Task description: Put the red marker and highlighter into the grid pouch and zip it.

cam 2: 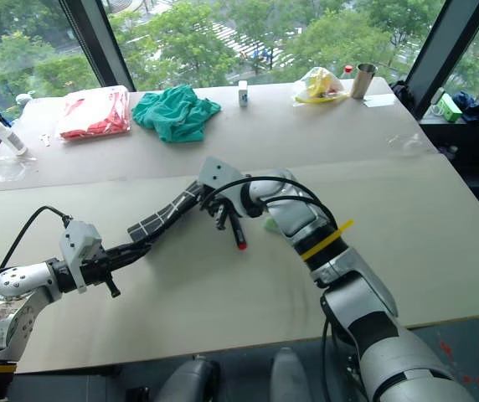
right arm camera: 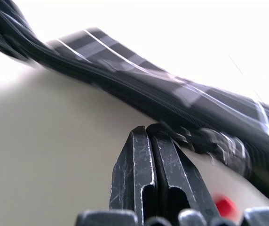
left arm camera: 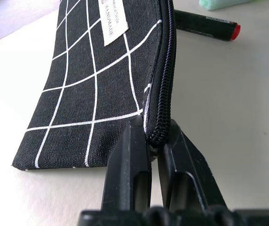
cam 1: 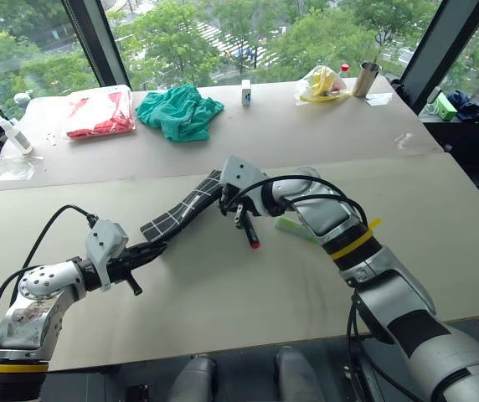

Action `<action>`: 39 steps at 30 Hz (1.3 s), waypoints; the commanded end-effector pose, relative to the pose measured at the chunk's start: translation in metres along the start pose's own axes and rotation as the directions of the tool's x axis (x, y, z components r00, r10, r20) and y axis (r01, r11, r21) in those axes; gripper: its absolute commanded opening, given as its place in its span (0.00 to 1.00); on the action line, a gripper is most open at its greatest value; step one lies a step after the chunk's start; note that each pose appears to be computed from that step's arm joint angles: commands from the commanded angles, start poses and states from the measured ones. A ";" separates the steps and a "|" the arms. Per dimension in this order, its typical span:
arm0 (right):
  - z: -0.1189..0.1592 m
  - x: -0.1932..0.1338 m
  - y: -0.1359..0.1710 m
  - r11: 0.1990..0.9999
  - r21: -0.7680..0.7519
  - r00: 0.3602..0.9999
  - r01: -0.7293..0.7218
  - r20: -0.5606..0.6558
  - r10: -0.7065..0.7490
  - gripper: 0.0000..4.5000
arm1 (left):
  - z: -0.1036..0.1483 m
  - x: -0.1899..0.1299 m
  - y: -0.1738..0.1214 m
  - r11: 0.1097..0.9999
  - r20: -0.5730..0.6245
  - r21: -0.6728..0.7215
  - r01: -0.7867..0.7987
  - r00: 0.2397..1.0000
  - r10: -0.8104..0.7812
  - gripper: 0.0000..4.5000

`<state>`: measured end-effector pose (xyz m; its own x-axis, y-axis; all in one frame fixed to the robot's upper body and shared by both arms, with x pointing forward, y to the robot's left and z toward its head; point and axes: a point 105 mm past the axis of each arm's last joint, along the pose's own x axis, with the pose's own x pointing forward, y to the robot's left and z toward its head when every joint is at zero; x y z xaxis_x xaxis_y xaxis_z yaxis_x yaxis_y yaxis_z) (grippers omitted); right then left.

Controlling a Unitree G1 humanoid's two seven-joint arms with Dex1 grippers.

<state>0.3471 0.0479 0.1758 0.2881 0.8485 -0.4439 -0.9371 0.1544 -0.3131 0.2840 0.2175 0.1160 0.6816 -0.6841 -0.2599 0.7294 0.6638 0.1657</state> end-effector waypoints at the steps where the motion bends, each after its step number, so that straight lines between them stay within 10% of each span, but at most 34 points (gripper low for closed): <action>1: 0.026 0.006 0.021 0.997 -0.005 0.994 -0.082 0.071 0.082 0.02 | 0.006 -0.002 0.003 1.000 0.002 0.022 0.004 1.000 -0.004 0.00; 12: -0.020 0.021 0.041 0.982 -0.104 0.982 -0.155 -0.120 0.143 0.02 | 0.006 -0.003 -0.003 1.000 0.006 0.006 0.003 1.000 -0.003 0.00; 22: 0.039 0.028 0.057 0.965 0.013 0.960 -0.263 0.104 0.261 0.02 | 0.007 -0.001 -0.001 1.000 0.007 0.003 0.002 1.000 -0.002 0.00; 31: 0.033 0.036 0.054 0.962 0.045 0.960 -0.269 0.086 0.265 0.02 | 0.006 0.001 -0.004 1.000 0.011 -0.002 0.008 1.000 -0.008 0.00; 39: 0.005 0.012 0.024 0.968 0.166 0.982 -0.190 0.052 0.183 0.53 | 0.005 -0.005 -0.002 1.000 0.010 -0.005 -0.014 1.000 0.014 0.00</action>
<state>0.3182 0.0771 0.1558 0.0607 0.8799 -0.4712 -0.9945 0.0127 -0.1044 0.2816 0.2179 0.1105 0.6873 -0.6703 -0.2798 0.7195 0.6810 0.1361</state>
